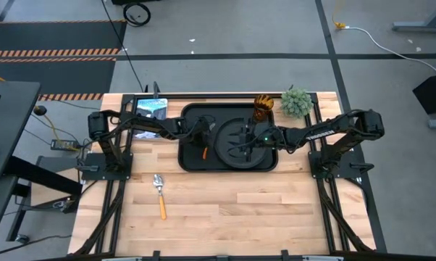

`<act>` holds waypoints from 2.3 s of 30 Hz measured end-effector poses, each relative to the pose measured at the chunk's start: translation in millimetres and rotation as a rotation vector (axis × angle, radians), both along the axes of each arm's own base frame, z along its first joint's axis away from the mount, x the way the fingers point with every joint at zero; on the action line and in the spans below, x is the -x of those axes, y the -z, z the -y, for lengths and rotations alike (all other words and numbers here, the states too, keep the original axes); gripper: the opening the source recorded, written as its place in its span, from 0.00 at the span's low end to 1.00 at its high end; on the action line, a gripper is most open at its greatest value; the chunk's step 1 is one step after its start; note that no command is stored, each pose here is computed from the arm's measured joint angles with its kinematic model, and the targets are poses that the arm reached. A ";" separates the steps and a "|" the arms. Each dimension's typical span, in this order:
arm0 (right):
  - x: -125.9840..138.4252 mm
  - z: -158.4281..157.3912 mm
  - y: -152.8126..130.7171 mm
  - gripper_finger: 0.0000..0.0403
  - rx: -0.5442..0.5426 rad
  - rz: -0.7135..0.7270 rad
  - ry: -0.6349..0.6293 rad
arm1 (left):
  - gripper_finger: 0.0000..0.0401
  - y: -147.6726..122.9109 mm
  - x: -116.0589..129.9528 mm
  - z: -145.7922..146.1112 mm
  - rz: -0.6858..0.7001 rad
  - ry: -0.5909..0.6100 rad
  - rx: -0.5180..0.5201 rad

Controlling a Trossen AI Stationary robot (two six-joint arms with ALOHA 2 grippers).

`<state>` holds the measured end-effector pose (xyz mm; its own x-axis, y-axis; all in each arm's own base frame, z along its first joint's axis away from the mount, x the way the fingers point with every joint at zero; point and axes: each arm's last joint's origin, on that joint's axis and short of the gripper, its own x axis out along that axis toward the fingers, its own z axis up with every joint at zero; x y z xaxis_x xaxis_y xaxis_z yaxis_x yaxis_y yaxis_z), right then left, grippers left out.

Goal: Pick and place plate/cup/fork/spoon on tray
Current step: Put the orange fork to the left of the black plate on the black tray, then put the yellow spoon to the left of the orange fork on the black tray

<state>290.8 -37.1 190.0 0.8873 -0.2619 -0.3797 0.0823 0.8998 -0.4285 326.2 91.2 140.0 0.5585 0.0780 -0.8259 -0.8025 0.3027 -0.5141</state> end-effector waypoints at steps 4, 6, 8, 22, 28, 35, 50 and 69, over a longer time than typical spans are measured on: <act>-0.3 -2.5 0.0 0.33 0.002 0.000 -0.010 | 0.05 0.2 2.4 -7.0 0.005 -0.019 0.033; -0.5 -4.0 0.0 0.33 0.003 -0.001 -0.015 | 0.06 0.6 3.9 -9.7 0.002 -0.034 0.058; -0.7 -5.8 0.0 0.33 0.003 -0.001 -0.022 | 0.06 0.8 4.8 -11.5 0.000 -0.045 0.069; -1.9 -19.3 0.0 0.33 0.003 -0.001 -0.068 | 0.13 5.8 13.3 -10.0 -0.096 -0.116 0.128; -2.1 -24.0 -0.1 0.33 0.003 0.000 -0.085 | 0.27 5.7 13.7 -10.5 -0.103 -0.098 0.114; -2.0 -24.3 0.0 0.33 0.004 -0.002 -0.085 | 0.36 -1.5 21.4 -13.8 -0.122 -0.023 0.113; -1.8 -23.6 -0.3 0.33 0.006 -0.001 -0.084 | 0.29 -51.9 42.3 66.8 -0.203 -0.004 0.083; -1.9 -23.9 -0.4 0.33 0.001 0.001 -0.091 | 0.40 -46.2 82.6 170.8 -0.476 -0.207 0.137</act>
